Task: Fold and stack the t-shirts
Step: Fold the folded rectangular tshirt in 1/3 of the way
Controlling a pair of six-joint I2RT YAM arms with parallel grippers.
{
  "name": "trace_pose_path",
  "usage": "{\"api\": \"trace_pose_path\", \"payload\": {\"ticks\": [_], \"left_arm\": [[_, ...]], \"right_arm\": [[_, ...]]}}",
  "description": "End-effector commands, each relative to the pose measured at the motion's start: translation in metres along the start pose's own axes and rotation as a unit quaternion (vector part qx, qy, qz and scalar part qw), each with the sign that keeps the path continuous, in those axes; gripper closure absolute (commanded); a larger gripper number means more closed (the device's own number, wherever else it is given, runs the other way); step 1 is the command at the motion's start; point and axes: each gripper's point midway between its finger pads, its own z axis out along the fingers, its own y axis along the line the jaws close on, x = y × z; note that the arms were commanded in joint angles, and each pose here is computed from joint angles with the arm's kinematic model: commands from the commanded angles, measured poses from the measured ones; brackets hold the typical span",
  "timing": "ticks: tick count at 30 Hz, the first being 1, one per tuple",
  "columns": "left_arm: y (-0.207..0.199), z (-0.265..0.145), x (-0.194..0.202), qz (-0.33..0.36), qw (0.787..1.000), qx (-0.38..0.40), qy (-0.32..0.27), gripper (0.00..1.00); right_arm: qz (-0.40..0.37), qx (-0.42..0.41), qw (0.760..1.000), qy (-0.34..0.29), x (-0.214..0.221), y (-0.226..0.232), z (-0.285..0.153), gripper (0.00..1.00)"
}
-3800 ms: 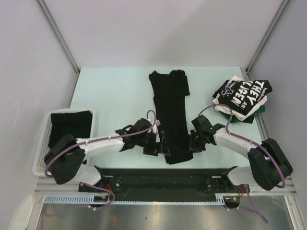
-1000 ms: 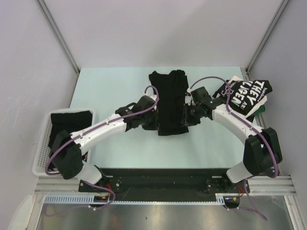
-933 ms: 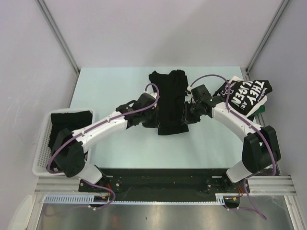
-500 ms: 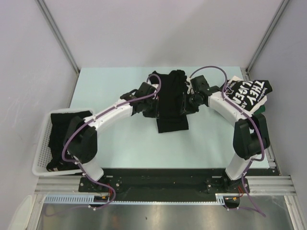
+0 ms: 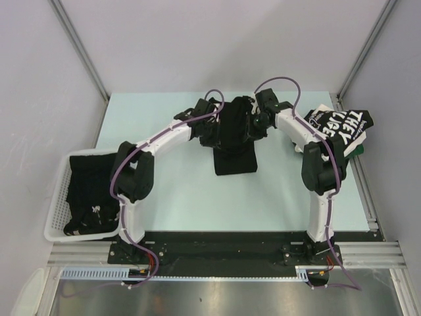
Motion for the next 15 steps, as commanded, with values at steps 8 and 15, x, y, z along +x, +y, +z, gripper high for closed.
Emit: {"api": "trace_pose_path", "payload": {"ticks": [8, 15], "left_arm": [[0.019, 0.026, -0.035, -0.006, 1.0, 0.009, -0.012, 0.92], [0.039, 0.028, -0.038, -0.009, 0.999, -0.03, -0.022, 0.76]], "right_arm": [[0.014, 0.007, 1.0, 0.009, -0.02, -0.022, 0.03, 0.89], [0.011, 0.013, 1.0, 0.013, -0.02, -0.028, 0.041, 0.62]]}}
